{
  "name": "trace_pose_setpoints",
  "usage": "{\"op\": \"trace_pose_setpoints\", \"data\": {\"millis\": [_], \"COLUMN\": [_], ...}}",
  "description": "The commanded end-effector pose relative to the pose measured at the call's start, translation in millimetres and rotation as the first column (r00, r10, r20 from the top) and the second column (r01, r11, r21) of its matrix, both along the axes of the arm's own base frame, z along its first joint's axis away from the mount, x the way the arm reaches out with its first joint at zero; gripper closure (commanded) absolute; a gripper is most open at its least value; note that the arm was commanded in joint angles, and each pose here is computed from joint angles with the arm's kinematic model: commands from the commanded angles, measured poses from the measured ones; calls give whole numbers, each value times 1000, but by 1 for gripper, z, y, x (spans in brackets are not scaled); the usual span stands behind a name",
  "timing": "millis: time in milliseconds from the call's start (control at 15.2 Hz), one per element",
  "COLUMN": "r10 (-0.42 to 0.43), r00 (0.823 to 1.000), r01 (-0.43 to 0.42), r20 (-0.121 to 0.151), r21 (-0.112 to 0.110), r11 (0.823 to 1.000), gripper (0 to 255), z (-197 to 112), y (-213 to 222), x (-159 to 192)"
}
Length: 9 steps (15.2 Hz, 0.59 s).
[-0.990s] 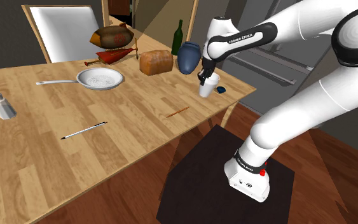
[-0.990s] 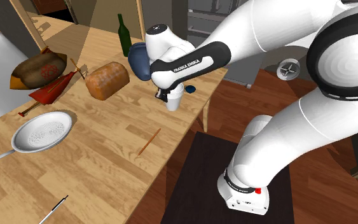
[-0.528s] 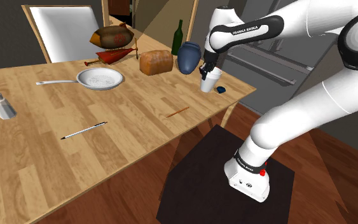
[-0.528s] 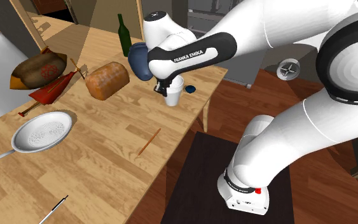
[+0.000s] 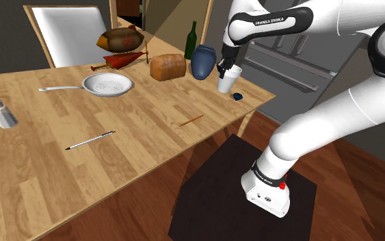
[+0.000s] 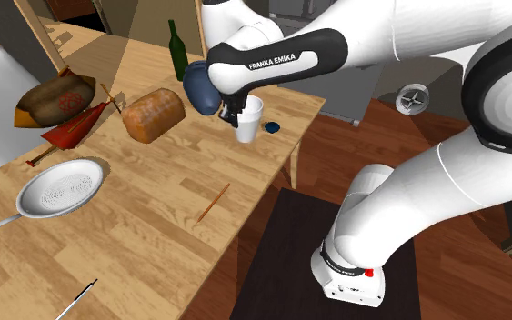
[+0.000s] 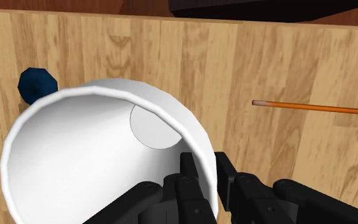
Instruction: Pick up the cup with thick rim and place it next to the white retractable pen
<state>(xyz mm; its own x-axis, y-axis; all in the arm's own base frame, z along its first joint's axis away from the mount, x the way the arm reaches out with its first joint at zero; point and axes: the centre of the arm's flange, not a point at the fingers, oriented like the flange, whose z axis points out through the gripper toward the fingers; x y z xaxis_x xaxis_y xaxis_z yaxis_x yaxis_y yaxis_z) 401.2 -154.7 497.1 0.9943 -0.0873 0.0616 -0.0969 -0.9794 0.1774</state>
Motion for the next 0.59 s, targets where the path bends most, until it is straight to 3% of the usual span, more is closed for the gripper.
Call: {"op": "trace_pose_setpoints", "data": {"millis": [0, 528], "r10": [0, 0], "r00": [1000, 1000], "r01": [0, 0], "r20": [0, 0], "r21": [0, 0], "r11": [1000, 1000], "gripper": [255, 255], "z": [11, 53], "y": [0, 0], "x": [0, 0]}}
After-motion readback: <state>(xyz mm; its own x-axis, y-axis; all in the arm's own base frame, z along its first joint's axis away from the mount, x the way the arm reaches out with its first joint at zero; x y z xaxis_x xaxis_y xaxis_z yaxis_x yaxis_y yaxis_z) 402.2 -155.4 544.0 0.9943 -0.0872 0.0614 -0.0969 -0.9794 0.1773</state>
